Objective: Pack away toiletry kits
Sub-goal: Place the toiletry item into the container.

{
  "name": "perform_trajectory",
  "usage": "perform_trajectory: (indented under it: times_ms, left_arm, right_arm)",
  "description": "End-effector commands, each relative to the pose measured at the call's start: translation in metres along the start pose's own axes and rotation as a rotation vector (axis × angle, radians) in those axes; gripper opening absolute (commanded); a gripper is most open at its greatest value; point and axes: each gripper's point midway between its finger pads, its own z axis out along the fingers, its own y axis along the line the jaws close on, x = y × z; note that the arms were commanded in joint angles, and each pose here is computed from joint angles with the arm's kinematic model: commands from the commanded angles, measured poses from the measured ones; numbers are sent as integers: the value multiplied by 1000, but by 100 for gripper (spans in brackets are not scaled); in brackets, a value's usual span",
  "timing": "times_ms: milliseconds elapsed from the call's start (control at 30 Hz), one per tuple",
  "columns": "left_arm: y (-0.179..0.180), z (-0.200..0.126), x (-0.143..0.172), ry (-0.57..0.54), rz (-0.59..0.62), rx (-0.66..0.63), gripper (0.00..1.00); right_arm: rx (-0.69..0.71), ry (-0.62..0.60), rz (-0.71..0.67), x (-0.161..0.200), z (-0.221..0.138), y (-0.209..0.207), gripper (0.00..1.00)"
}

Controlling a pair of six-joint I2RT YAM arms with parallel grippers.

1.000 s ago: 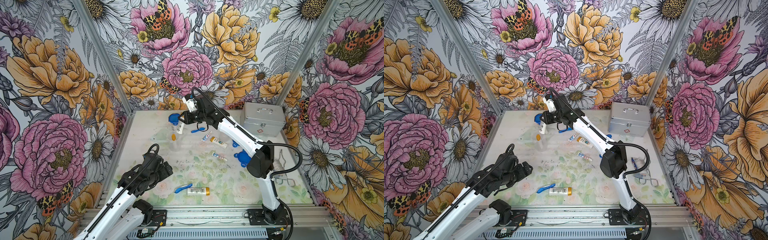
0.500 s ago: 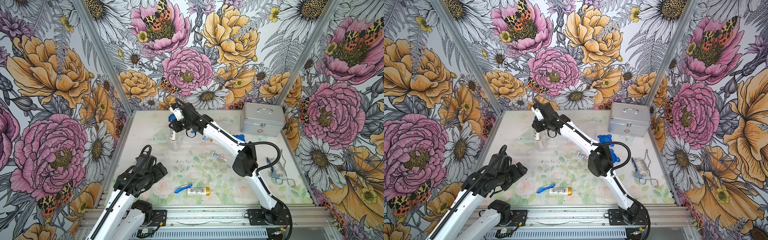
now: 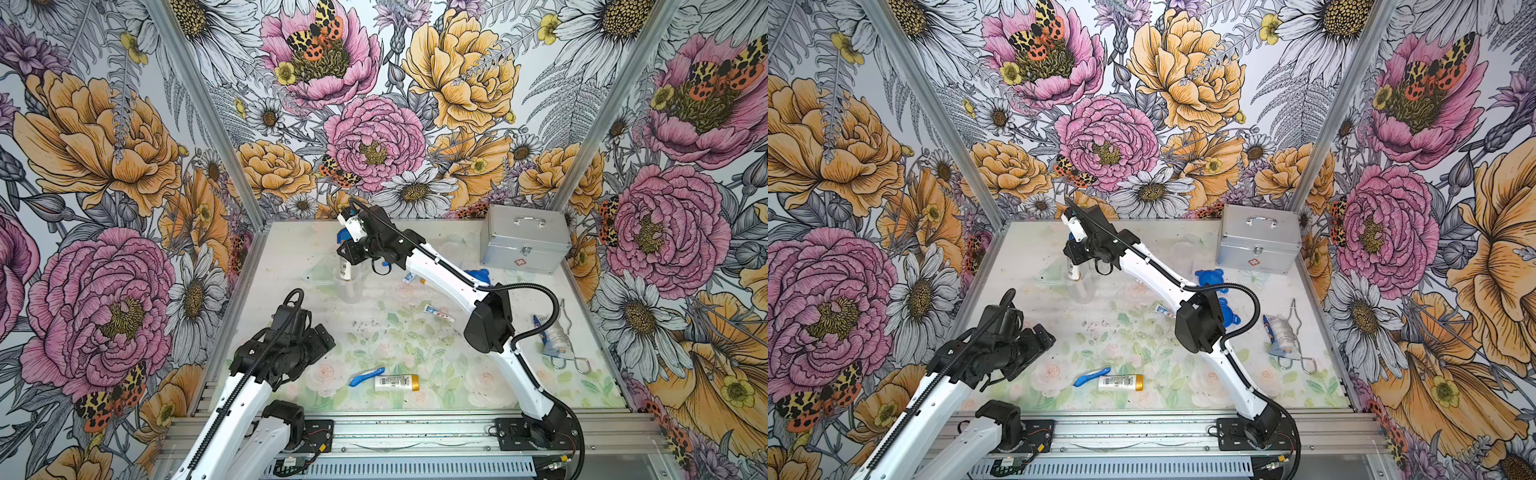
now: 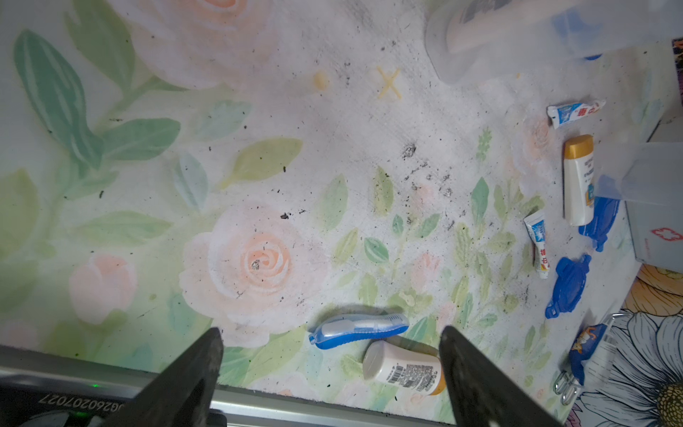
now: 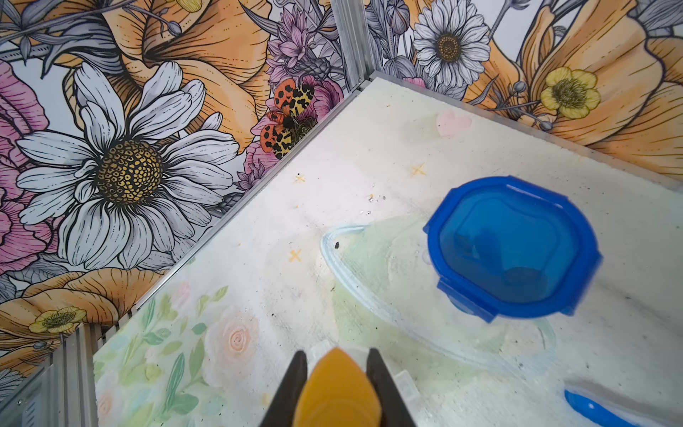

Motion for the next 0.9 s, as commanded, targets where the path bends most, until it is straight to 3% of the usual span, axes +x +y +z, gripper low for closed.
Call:
perform_trajectory:
  times_ms: [0,200,300,867]
  left_arm:
    - [-14,-5,-8,-5,58,33,92]
    - [-23,-3,-15,13,92,13,92]
    - [-24,-1,-16,16,89,13,92]
    - [-16,4,-11,9,55,10,92]
  right_arm:
    - [41,57,-19,26,25,-14,4]
    - [68,75,-60,34,29,-20,8]
    - [47,82,-77,38,31,-3,7]
    - [15,-20,-82,-7,-5,18,0]
